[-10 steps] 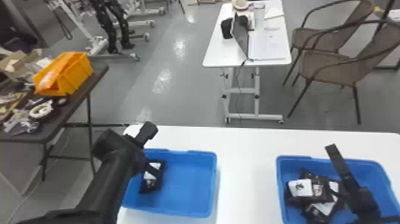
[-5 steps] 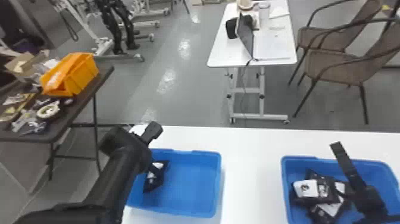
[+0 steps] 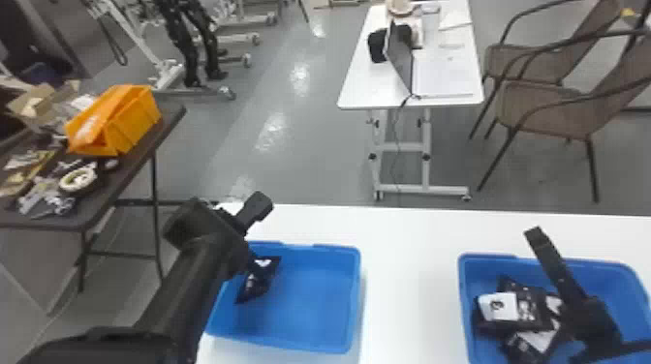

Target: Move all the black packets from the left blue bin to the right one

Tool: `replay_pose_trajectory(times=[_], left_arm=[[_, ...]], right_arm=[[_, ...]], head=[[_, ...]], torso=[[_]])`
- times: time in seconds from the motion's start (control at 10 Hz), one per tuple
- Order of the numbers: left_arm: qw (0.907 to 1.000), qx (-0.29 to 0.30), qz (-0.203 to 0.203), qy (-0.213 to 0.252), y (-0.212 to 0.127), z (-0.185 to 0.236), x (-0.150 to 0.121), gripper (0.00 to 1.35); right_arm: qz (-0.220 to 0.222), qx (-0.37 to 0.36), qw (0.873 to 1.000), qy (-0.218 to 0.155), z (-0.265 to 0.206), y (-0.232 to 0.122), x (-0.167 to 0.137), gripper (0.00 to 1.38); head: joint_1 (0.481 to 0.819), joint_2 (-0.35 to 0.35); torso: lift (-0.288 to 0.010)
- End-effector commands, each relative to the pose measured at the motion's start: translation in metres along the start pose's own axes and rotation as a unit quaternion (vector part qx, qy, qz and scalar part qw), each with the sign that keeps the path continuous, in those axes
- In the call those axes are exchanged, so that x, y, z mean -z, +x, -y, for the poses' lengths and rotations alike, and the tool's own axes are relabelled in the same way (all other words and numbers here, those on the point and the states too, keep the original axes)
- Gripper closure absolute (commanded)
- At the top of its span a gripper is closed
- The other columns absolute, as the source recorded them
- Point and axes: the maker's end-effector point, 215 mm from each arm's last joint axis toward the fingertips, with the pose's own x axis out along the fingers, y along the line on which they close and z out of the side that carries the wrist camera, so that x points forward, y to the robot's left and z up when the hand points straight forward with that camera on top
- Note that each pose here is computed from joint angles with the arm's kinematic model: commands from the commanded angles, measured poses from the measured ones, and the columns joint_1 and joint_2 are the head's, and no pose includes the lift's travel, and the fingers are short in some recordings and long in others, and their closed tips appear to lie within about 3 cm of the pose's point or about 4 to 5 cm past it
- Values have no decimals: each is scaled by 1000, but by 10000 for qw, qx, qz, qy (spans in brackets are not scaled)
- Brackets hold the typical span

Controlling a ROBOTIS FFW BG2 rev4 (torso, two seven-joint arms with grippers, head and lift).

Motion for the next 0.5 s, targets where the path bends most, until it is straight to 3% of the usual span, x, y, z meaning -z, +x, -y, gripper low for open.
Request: replay_pose_trajectory(times=[0.0,0.2,0.4], left_arm=[[9994,36,347,-42,-7,12,-18,1214],[9971,67,723,-237,-23,28,-36,1214],[9935,463,922,-485,-31,62,-42,1214]], right_arm=[[-14,3,10000,-5,0,-1,1,437],[-82,15,10000,6,0,-1,5,437],[-176,27,9998,-1,1,-3,11,437]], head=[[695,230],[695,200],[695,180]], torso=[[0],[0],[0]])
